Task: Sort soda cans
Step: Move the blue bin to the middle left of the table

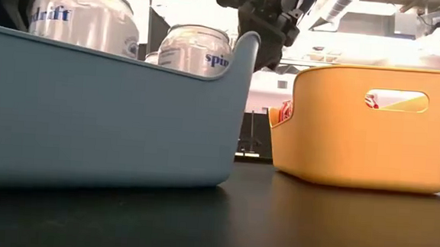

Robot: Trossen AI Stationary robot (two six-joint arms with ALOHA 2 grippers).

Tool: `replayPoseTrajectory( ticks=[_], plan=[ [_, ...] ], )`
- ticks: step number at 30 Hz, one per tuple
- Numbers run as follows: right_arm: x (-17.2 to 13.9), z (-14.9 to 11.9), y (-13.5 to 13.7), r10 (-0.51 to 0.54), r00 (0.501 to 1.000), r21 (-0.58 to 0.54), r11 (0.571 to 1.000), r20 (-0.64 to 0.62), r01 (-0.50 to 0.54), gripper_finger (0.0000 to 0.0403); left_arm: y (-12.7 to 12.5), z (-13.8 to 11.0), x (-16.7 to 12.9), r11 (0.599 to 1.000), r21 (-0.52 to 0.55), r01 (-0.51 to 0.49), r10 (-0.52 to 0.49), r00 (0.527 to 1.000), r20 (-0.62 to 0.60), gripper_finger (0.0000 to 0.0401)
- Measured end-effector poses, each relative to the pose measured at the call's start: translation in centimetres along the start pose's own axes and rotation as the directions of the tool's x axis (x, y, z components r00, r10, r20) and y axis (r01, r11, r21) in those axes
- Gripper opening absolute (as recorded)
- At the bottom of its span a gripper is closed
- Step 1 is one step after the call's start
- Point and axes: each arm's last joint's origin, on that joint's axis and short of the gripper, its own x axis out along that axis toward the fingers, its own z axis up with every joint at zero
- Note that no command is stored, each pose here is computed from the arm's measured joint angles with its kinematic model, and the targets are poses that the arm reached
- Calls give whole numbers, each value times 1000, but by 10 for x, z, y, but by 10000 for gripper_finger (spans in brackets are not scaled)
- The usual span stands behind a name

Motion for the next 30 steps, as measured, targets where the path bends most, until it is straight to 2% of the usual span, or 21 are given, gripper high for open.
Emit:
replayPoseTrajectory(
  ticks=[6, 12, 16, 20, 25, 27, 30],
  plan=[
    [0, 0, 0, -6, 1000, -13, 1000, 2, 6, 4, 4, 3, -9, 1000, -21, 11, -11, 999, 45, 0],
    [1, 2, -7, -41, 999, -32, 999, 11, 41, 4, 3, 14, -41, 1000, -18, 21, -17, 978, 207, 0],
    [1, 4, -11, -48, 999, -41, 998, 17, 49, 4, -9, 26, -55, 990, 58, 132, -144, 927, 347, 0],
    [1, 5, -14, -55, 998, -45, 997, 17, 56, 4, -24, 30, -55, 946, 143, 292, -324, 879, 348, 0],
    [2, 6, -18, -61, 998, -51, 997, 17, 62, 4, -43, 28, -40, 898, 170, 406, -439, 850, 291, 0],
    [2, 6, -18, -62, 998, -53, 997, 22, 63, 4, -54, 29, -33, 861, 208, 463, -506, 821, 267, 0],
    [2, 7, -19, -63, 997, -48, 997, 32, 65, 4, -69, 32, -24, 782, 287, 553, -618, 749, 239, 0]
  ],
)
